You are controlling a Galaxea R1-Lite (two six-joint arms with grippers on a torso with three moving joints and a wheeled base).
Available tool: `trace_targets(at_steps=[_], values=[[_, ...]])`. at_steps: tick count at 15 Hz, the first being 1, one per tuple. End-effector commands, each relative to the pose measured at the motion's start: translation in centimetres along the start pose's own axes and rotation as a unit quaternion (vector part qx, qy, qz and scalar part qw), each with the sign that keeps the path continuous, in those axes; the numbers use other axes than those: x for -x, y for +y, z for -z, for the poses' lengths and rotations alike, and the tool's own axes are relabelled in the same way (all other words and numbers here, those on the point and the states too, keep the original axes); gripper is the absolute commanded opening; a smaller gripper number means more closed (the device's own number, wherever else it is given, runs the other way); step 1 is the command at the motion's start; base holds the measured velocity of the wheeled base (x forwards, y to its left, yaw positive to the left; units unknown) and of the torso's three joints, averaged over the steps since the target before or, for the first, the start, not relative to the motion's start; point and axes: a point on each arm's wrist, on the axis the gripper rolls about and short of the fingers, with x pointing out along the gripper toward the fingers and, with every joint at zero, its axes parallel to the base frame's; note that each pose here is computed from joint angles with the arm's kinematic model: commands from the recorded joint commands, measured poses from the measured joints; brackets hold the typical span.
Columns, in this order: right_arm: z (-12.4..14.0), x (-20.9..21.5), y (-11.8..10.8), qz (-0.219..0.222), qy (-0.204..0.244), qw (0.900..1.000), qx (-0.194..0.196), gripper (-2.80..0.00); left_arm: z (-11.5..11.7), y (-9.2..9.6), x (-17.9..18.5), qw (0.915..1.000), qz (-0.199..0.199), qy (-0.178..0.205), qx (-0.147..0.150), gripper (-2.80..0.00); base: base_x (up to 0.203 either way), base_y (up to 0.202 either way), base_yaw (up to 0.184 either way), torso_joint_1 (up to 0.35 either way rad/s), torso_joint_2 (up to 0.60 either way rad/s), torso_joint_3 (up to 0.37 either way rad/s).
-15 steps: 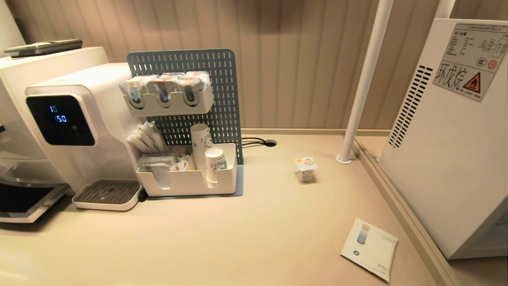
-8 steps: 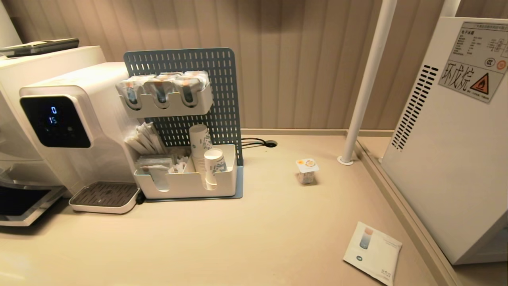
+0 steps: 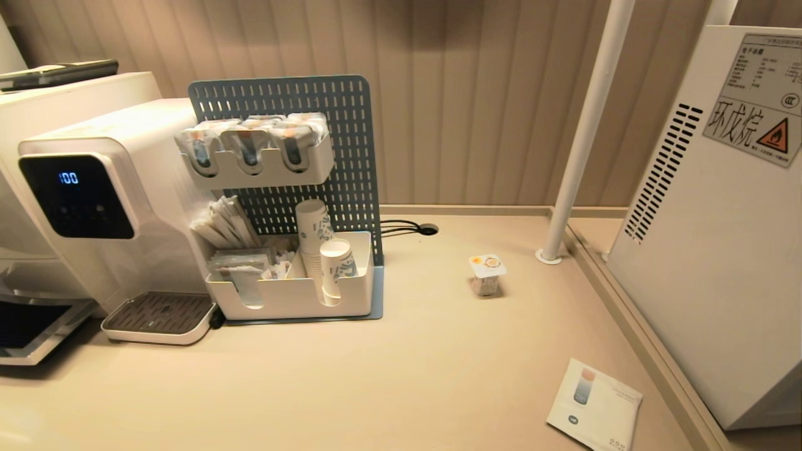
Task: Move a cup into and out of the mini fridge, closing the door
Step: Put the yoghurt in the freezer
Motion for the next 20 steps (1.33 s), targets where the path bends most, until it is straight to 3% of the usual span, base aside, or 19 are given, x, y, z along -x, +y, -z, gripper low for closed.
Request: trace_targets(at_steps=[1,4,8,11,14,17,18,20], values=[[-2.5,0.7,-0.2,-0.009,-0.023,1.000,0.008,-2.80,0.0,0.0,0.0,1.0000,-0.001,0.001,0.000,-2.80,0.000,0.000,0.000,0.000,0.00,0.000],[-7.9,2.6,-0.4,-0.073,-0.019,0.996,-0.035,-2.80,0.0,0.0,0.0,1.0000,-0.001,0.001,0.001,-2.80,0.000,0.000,0.000,0.000,0.00,0.000],[-16.0,0.6,-1.0,-0.130,0.059,0.985,-0.099,-2.80,0.0,0.0,0.0,1.0000,0.000,0.001,0.001,-2.80,0.000,0.000,0.000,0.000,0.00,0.000],[-20.1,-3.8,-1.3,-0.162,0.150,0.965,-0.140,-2.80,0.0,0.0,0.0,1.0000,-0.001,0.001,0.001,-2.80,0.000,0.000,0.000,0.000,0.00,0.000],[-20.6,-10.4,-1.0,-0.217,0.252,0.928,-0.170,-2.80,0.0,0.0,0.0,1.0000,-0.001,0.001,0.001,-2.80,0.000,0.000,0.000,0.000,0.00,0.000],[-18.9,-17.0,0.7,-0.265,0.331,0.889,-0.175,-2.80,0.0,0.0,0.0,1.0000,-0.001,0.001,0.001,-2.80,0.000,0.000,0.000,0.000,0.00,0.000],[-18.0,-19.4,1.6,-0.276,0.350,0.878,-0.172,-2.80,0.0,0.0,0.0,1.0000,-0.001,0.001,0.001,-2.80,0.000,0.000,0.000,0.000,0.00,0.000],[-15.9,-23.7,3.4,-0.278,0.376,0.868,-0.165,-2.80,0.0,0.0,0.0,1.0000,0.000,0.001,0.001,-2.80,0.000,0.000,0.000,0.000,0.00,0.000]])
